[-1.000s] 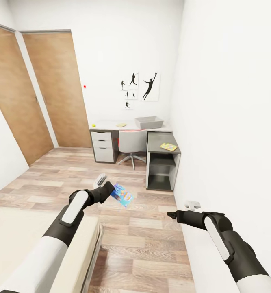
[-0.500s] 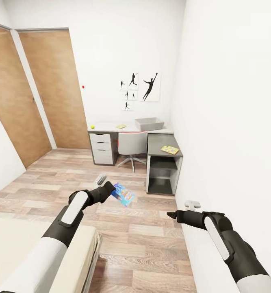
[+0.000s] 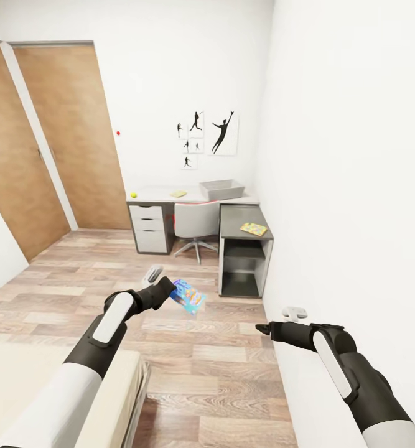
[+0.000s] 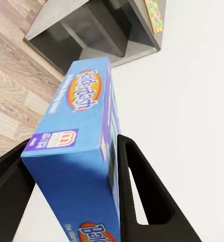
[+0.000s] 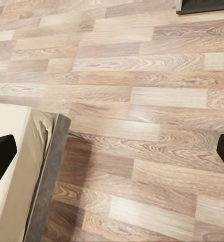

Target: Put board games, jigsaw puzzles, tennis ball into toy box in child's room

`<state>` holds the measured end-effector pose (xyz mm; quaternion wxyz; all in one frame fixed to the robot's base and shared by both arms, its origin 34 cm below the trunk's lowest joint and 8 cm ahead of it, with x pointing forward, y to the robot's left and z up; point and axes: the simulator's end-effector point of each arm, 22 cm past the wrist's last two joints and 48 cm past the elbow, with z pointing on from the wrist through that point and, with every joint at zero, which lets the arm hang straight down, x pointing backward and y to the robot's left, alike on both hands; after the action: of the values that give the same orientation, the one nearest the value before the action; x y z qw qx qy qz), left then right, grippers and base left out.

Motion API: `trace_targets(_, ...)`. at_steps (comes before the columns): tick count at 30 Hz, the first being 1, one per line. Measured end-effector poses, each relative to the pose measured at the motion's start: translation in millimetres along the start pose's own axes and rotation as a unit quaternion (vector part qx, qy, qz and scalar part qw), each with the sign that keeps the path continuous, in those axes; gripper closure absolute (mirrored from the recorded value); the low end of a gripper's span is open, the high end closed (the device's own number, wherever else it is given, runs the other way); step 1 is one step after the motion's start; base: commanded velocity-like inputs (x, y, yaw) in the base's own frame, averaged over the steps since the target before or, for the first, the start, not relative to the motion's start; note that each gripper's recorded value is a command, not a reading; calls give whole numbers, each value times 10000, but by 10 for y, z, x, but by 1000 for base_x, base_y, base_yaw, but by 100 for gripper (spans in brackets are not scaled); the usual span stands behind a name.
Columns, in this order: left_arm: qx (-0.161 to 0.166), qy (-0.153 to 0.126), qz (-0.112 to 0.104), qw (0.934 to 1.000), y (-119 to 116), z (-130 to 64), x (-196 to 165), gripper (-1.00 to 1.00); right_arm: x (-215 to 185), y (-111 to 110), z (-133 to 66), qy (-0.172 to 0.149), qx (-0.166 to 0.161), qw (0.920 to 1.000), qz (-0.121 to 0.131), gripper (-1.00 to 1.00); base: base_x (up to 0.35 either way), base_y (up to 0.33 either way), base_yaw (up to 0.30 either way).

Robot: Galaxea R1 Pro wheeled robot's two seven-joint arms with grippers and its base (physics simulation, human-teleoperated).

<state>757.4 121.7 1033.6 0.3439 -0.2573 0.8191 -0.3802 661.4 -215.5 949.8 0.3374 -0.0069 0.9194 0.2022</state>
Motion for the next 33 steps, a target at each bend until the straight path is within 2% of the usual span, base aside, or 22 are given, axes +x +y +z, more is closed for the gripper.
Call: trace_targets(33,-9,3,24,10000,11,-6,7,100,-66,67,-64,-102,-42,9999,-84,-100,310,0,-3)
